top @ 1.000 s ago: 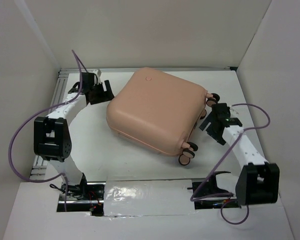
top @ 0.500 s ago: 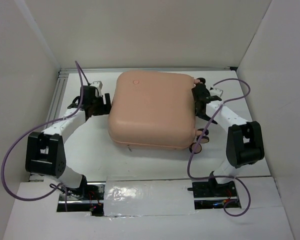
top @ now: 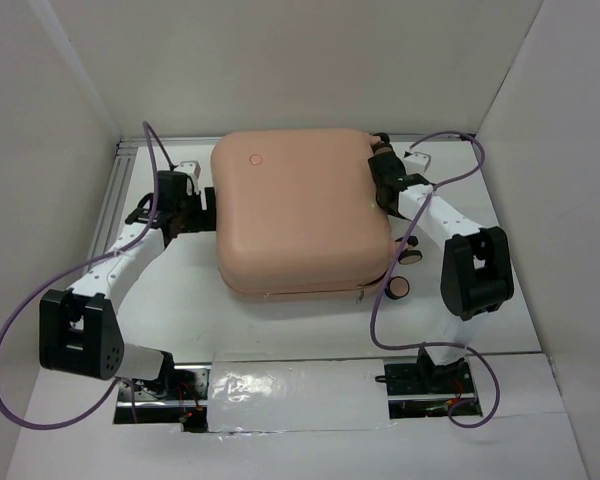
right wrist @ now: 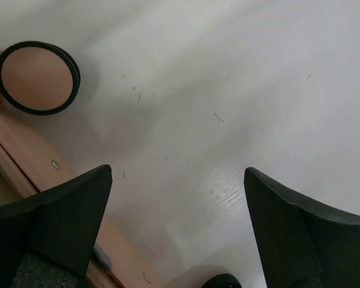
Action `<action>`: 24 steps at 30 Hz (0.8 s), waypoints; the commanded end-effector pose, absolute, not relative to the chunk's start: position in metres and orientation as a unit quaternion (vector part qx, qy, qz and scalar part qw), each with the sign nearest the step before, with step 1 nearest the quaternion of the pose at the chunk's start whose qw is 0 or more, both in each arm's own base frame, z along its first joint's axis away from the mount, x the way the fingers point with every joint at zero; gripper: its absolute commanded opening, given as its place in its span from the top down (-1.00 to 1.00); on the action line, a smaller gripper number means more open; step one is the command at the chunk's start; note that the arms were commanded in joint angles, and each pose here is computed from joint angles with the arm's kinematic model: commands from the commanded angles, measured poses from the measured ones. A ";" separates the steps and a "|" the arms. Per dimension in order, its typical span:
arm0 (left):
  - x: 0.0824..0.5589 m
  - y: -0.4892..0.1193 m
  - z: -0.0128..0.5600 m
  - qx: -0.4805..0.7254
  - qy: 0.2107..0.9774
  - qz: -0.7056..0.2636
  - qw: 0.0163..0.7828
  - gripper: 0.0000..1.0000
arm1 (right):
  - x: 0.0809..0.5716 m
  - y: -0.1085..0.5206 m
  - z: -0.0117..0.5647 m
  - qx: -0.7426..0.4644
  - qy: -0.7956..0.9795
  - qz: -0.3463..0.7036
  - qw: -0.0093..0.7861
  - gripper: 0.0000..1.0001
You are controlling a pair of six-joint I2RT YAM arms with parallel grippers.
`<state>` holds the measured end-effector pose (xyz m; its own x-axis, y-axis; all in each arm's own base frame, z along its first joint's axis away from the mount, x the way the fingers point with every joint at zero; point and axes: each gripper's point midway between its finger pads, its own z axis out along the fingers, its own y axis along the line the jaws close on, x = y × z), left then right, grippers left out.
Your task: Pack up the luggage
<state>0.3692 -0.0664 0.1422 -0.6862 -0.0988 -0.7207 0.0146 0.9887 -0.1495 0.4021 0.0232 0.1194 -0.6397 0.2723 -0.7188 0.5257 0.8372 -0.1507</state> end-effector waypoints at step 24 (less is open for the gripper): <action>0.428 -0.164 0.135 0.030 0.909 -0.211 0.359 -0.76 | 0.452 0.176 0.104 0.124 0.923 0.036 0.362 -0.98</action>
